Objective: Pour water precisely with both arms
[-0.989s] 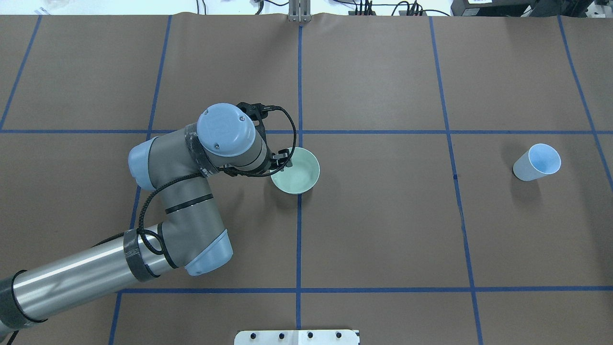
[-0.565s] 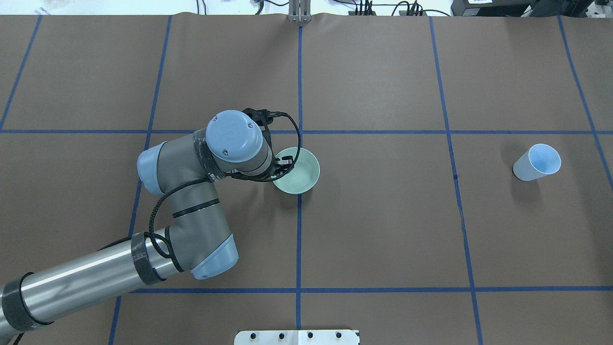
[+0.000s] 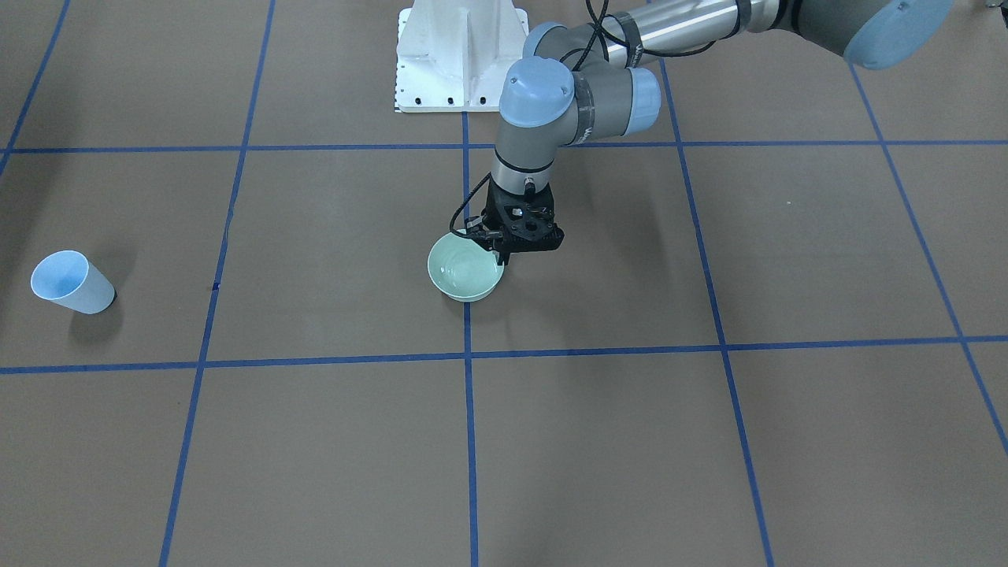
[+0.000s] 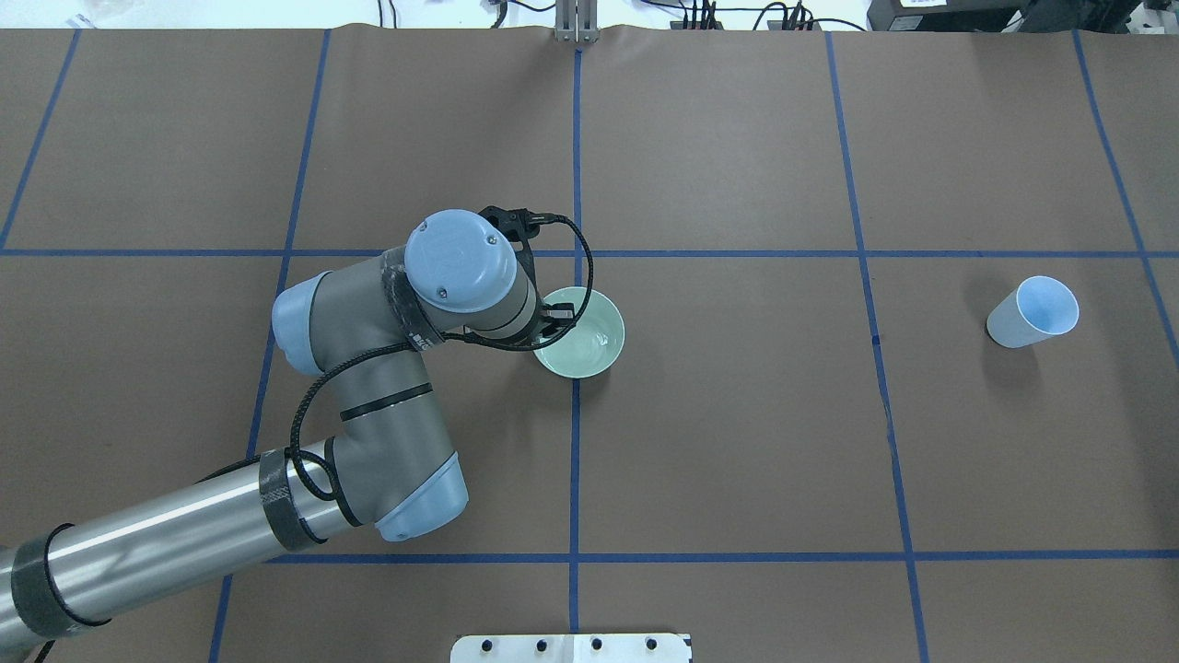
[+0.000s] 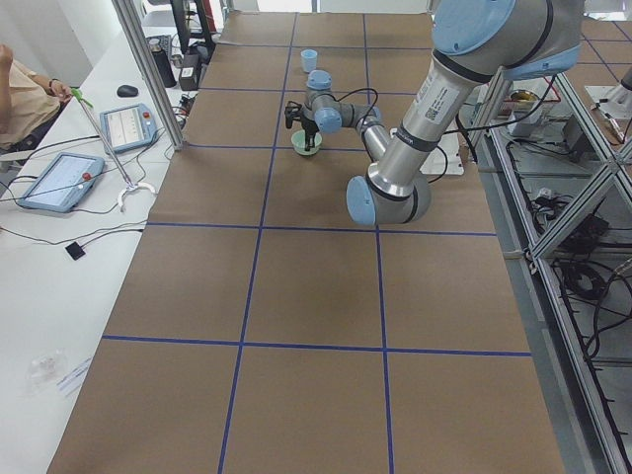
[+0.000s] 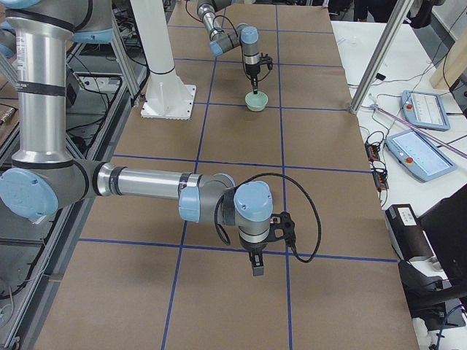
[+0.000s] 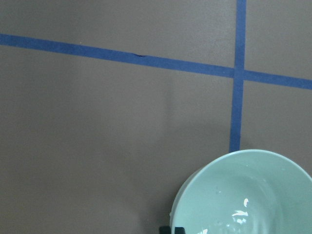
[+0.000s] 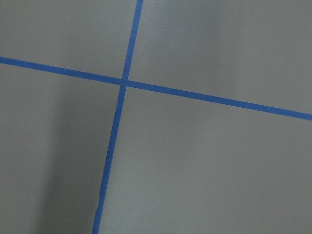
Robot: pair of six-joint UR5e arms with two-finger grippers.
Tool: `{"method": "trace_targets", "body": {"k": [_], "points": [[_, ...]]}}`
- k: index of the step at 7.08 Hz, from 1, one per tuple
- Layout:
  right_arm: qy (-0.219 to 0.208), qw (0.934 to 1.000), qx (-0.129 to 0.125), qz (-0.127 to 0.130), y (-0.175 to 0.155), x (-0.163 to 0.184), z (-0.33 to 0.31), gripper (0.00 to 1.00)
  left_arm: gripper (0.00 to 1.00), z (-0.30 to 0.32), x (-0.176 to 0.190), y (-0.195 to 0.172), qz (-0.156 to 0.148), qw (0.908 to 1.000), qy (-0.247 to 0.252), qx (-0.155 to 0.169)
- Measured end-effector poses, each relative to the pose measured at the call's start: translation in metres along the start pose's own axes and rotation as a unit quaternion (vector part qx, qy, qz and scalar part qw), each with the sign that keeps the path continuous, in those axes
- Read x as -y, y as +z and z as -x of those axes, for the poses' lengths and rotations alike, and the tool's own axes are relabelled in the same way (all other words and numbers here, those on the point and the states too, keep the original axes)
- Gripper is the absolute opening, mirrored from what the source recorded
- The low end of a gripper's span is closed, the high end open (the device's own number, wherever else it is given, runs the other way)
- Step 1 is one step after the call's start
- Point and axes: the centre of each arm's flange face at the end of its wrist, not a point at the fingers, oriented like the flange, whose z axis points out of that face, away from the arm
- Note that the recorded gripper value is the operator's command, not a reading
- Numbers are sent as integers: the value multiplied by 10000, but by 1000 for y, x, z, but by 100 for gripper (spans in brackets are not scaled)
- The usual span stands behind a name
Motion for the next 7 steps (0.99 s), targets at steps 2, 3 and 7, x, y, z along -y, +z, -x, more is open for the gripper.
{"method": "trace_targets", "body": {"k": [2,3,7], "points": [[-1,10000,0,0,1,0,0,100,0,13,13,-20,-18,9992,399,-100],[2,10000,0,1,3,-1,-2,100,0,39,28,-25,26,9981,604,-69],[25,10000,19,11,8,-2,-6,100,0,238,110,-53,264,9864,1608,216]]}}
